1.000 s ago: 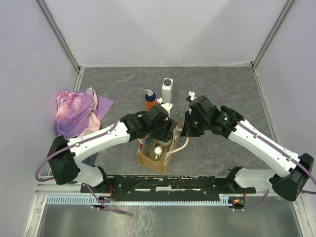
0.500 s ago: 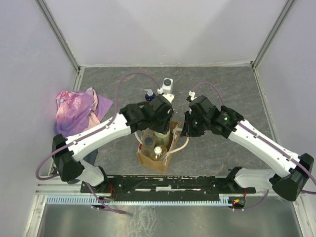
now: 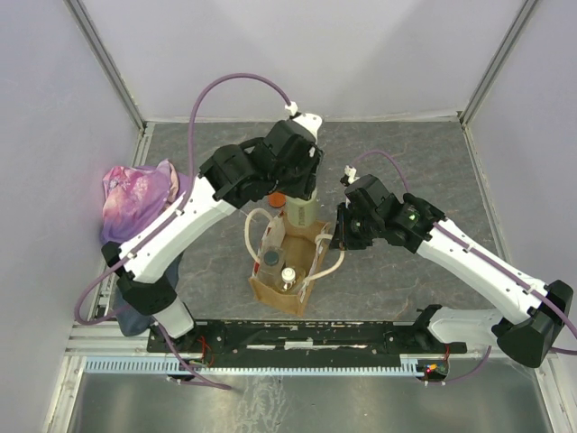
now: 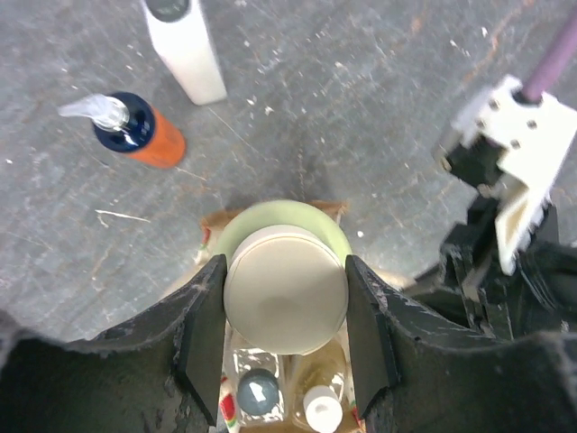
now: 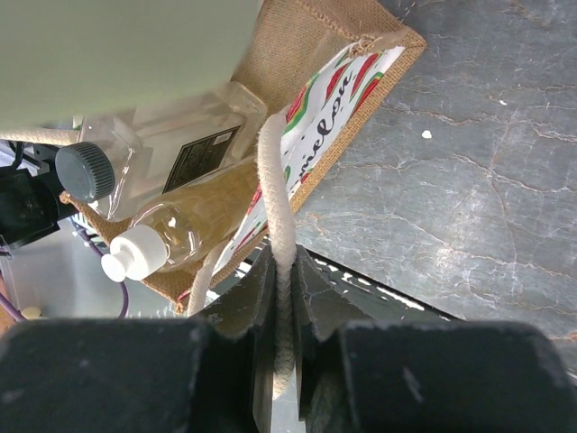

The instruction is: Take the personal care products out of the canvas bag

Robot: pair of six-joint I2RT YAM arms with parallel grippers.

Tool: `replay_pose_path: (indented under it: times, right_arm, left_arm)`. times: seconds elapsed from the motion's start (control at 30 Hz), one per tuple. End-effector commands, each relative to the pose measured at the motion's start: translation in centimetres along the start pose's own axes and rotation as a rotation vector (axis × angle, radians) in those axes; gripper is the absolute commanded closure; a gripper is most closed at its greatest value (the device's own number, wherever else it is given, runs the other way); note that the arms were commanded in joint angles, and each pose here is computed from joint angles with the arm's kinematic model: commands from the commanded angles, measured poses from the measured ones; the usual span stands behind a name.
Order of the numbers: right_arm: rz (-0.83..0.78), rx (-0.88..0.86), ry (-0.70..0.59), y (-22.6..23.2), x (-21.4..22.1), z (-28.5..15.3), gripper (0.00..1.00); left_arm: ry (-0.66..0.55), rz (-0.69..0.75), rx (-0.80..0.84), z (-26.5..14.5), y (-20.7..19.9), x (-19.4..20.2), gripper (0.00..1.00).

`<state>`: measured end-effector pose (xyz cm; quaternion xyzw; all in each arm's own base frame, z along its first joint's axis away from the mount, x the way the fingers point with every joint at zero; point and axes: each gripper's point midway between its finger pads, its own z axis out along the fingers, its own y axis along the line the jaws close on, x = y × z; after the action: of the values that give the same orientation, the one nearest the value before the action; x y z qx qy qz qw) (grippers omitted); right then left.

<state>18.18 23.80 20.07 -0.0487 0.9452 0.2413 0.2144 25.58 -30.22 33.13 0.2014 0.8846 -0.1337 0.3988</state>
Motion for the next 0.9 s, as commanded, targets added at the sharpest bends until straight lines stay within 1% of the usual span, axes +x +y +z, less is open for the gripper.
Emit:
replay_pose_path:
  times: [0.0, 0.1, 0.17, 0.27, 0.4, 0.6, 0.73, 0.87]
  right_arm:
    - [0.005, -0.037, -0.035, 0.7, -0.5, -0.5, 0.84]
    - [0.003, -0.038, -0.033, 0.7, -0.4, -0.4, 0.84]
    - [0.001, -0.042, -0.026, 0.8, -0.4, -0.2, 0.84]
    - [-0.003, -0.043, -0.018, 0.9, -0.4, 0.1, 0.84]
    - [-0.005, -0.038, -0.017, 0.8, -0.4, 0.3, 0.84]
    - [-0.004, -0.054, -0.011, 1.2, -0.5, 0.7, 0.84]
    - [-0.003, -0.060, -0.002, 1.3, -0.3, 0.6, 0.85]
    - [-0.014, -0.048, 0.005, 0.9, 0.0, 0.3, 0.85]
  left_arm:
    - [-0.175, -0.018, -0.082, -2.1, 3.8, -5.5, 0.71]
    - [-0.159, -0.083, -0.105, -1.1, 6.8, -5.9, 0.71]
    - [-0.167, -0.127, -0.156, -0.7, 9.8, -6.3, 0.71]
    - [-0.202, -0.143, -0.212, -0.5, 12.5, -6.7, 0.71]
    - [-0.191, -0.150, -0.297, 0.3, 15.4, -6.3, 0.71]
    - [-0.185, -0.204, -0.390, 3.8, 18.4, -4.0, 0.71]
    - [-0.211, -0.300, -0.392, 6.6, 19.8, -2.7, 0.71]
    - [-0.242, -0.339, -0.402, 8.5, 20.8, -2.0, 0.71]
